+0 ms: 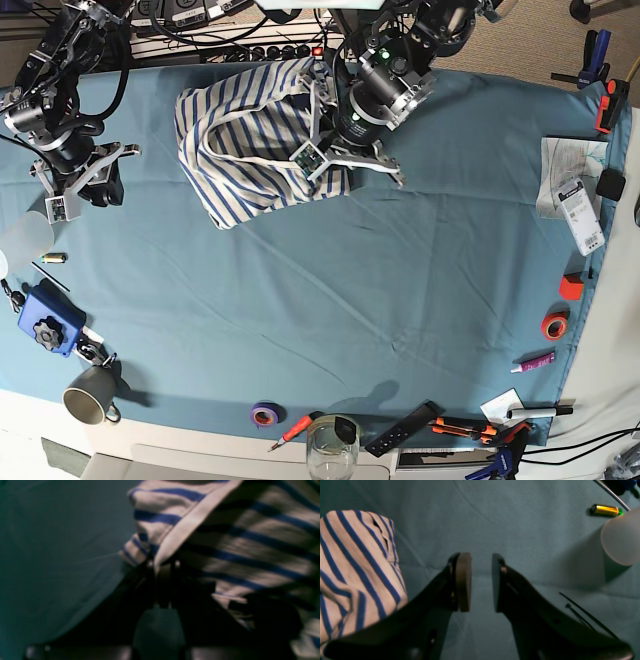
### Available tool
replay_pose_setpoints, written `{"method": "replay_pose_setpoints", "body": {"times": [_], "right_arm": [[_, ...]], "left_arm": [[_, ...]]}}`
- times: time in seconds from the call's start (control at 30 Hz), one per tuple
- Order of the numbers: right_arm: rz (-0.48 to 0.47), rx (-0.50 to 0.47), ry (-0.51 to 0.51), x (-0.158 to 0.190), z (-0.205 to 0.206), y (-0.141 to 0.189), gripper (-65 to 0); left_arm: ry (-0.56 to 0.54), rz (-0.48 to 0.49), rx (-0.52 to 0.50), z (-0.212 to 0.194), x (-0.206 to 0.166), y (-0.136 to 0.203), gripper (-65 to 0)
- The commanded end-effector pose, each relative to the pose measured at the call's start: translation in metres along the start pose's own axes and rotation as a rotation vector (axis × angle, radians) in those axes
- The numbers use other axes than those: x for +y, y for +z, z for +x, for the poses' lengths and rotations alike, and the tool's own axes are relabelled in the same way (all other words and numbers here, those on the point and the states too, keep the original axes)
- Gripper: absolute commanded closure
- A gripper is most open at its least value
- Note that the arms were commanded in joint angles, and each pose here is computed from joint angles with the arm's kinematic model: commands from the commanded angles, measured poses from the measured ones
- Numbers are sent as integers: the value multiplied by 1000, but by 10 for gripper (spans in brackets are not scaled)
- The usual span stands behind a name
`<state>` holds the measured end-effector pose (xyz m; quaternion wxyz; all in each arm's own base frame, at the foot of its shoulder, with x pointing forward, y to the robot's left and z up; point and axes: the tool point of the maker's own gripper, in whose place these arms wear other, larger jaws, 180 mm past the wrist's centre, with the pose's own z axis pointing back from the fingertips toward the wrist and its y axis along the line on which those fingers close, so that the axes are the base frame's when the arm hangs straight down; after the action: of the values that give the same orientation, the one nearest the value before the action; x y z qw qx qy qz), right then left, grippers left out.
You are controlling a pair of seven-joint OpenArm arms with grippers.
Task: Fold the T-shirt properly
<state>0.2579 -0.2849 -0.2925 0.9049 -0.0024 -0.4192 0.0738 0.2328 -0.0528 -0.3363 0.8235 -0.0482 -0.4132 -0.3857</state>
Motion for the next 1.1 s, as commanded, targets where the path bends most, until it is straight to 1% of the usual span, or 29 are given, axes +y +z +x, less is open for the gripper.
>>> {"method": "replay_pose_setpoints", "body": {"times": [0.0,0.1,0.23,0.4,0.47,0.53,0.6,0.73,0.77,0.83,0.87,0.9,1.0,1.07], "right_arm": [[-7,-50,20,-3,15,4,-149],[-8,-51,21,-3,15,4,-149],[-7,-52,21,-3,15,4,-149],[-7,-53,21,-3,15,4,-149],[-7,-55,21,-3,16,4,-149],[-8,-56,21,-3,16,4,-149],[-7,-58,20,-3,16,4,-149],[-5,-59,19,-3,17,4,-149],[-5,-59,19,-3,17,4,-149],[14,-73,10,1,19,4,-149],[38,-88,3,5,22,5,-149],[71,-107,-2,11,25,5,-149],[184,-158,3,31,34,9,-149],[252,-172,-20,43,37,12,-149]], "left_arm": [[12,57,-47,13,12,3,0],[39,157,-38,12,32,4,0],[57,196,-28,10,46,4,0],[99,261,2,-4,74,3,0],[114,245,25,-12,78,0,0],[122,194,40,-18,74,-3,0],[153,160,34,-17,70,-4,0],[172,138,44,-17,67,-3,0],[175,136,52,-18,66,-2,-41],[178,138,59,-16,67,3,-149],[180,141,59,-15,68,5,-190],[185,146,55,-13,70,8,-214],[222,194,20,-3,79,20,-218],[233,245,-9,3,86,32,-218]]}}
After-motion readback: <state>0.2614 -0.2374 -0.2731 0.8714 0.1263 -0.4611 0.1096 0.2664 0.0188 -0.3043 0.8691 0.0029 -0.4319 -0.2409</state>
